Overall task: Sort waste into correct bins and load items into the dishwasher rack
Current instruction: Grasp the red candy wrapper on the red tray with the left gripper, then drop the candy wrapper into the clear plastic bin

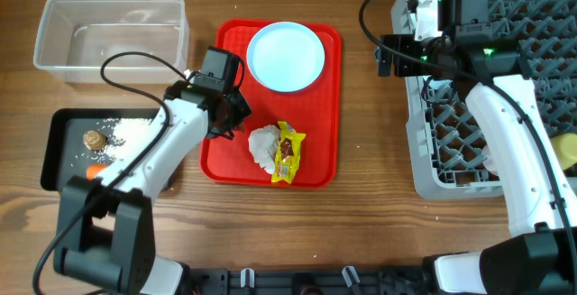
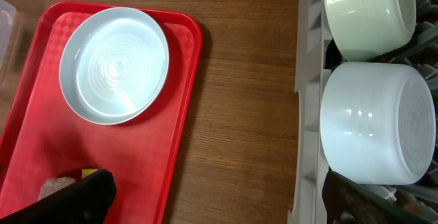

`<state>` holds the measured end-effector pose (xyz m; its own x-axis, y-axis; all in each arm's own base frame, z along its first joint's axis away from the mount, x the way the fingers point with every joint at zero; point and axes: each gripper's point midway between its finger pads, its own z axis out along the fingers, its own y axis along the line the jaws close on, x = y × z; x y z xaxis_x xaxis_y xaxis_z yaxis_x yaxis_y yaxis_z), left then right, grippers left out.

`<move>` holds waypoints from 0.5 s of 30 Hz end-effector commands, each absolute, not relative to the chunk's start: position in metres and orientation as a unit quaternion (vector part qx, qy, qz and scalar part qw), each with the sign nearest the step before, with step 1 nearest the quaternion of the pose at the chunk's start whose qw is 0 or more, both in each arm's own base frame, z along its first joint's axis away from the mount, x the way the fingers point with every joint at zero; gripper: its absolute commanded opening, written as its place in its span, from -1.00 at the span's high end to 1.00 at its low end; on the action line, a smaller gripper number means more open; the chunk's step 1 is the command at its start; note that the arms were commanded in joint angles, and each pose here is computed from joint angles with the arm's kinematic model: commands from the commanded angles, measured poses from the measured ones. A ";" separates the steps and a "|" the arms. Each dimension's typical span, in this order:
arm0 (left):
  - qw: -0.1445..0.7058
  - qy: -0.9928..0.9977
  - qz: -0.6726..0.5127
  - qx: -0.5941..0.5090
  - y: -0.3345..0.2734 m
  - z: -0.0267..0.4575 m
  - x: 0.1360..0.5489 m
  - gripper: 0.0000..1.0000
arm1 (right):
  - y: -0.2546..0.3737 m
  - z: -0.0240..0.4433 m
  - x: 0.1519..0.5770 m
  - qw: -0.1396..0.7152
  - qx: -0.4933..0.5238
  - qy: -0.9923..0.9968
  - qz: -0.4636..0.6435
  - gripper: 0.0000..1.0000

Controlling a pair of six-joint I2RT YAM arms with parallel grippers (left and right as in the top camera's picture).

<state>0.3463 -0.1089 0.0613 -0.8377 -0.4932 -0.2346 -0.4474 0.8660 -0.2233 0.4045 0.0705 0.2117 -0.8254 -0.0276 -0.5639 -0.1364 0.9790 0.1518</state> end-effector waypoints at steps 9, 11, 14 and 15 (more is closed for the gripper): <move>0.252 0.936 -0.080 -0.234 -0.090 0.132 0.357 0.92 | 0.073 0.210 0.404 0.288 -0.039 0.951 0.104 -0.99; 0.309 0.913 -0.057 -0.261 -0.060 0.166 0.365 0.92 | 0.073 0.208 0.401 0.281 -0.038 0.953 0.104 -0.99; 0.368 0.868 -0.040 -0.331 -0.001 0.194 0.381 0.92 | 0.073 0.208 0.400 0.280 -0.038 0.954 0.104 -0.99; 0.389 0.849 -0.029 -0.358 0.025 0.198 0.391 0.92 | 0.073 0.208 0.400 0.280 -0.038 0.954 0.104 -0.99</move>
